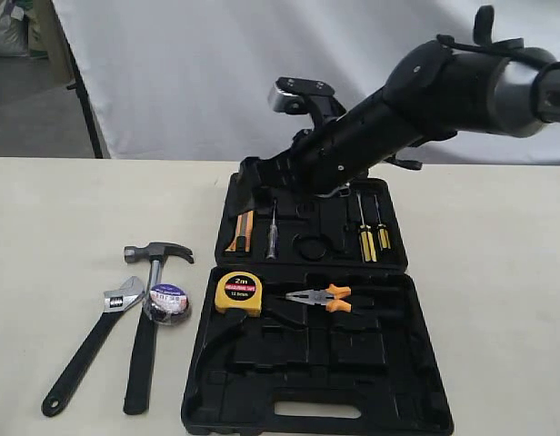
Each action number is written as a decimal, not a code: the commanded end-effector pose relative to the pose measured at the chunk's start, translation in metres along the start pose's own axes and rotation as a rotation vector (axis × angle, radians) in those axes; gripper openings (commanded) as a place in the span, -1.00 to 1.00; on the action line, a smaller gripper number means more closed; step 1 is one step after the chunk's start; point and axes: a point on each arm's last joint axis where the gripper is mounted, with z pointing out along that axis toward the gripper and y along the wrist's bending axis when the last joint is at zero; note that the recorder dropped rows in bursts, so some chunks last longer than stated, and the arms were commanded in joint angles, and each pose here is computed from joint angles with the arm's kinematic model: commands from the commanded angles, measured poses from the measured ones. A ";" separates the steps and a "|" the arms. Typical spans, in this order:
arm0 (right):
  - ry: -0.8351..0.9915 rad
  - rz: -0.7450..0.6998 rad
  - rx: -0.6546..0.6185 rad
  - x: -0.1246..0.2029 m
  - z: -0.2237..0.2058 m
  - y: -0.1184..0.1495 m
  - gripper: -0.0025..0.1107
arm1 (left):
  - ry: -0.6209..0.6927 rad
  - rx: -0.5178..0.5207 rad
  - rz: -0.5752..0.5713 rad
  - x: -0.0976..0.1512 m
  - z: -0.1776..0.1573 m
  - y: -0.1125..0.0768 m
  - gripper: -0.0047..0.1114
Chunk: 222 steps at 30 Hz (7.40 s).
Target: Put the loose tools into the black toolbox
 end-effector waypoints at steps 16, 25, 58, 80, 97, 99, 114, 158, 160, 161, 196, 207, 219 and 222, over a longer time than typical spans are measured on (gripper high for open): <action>0.103 -0.623 -0.021 0.022 0.098 0.101 0.89 | 0.001 -0.003 -0.011 0.001 0.000 0.000 -0.91; 0.219 -0.629 -0.060 0.030 0.153 0.084 0.89 | 0.001 -0.003 -0.011 0.001 0.000 0.000 -0.91; 0.261 -0.239 0.332 -0.021 0.020 0.012 -0.96 | 0.001 -0.003 -0.011 0.001 0.000 0.000 -0.91; 0.209 0.064 0.403 0.008 0.062 -0.062 -0.96 | 0.001 -0.003 -0.011 0.001 0.000 0.000 -0.91; 0.194 0.172 0.509 0.016 0.073 -0.077 -0.96 | 0.001 -0.002 -0.014 0.001 0.000 0.000 -0.91; 0.190 0.200 0.539 0.017 0.072 -0.079 -0.96 | 0.001 -0.002 -0.014 0.001 0.000 0.000 -0.91; 0.173 0.133 0.674 0.014 0.080 -0.058 -0.96 | 0.001 -0.002 -0.014 0.001 0.000 0.000 -0.91; 0.161 0.167 0.687 0.023 0.099 -0.059 -0.96 | 0.001 -0.003 -0.012 0.001 0.000 0.000 -0.91; 0.171 0.167 0.688 0.025 0.102 -0.061 -0.96 | 0.001 -0.003 -0.012 0.001 0.000 0.000 -0.91; 0.177 0.168 0.689 0.027 0.105 -0.062 -0.96 | 0.001 -0.003 -0.012 0.001 0.000 0.000 -0.91; 0.013 0.144 0.710 -0.016 0.041 -0.039 0.71 | 0.001 -0.003 -0.012 0.001 0.000 0.000 -0.91; 0.129 0.173 0.712 0.016 0.088 -0.059 -0.92 | 0.001 -0.003 -0.012 0.001 0.000 0.000 -0.91; 0.088 0.191 0.682 0.006 0.076 -0.051 -0.92 | 0.001 -0.003 -0.012 0.001 0.000 0.000 -0.91; 0.034 0.176 0.680 -0.008 0.058 -0.043 -0.92 | 0.001 -0.003 -0.012 0.001 0.000 0.000 -0.91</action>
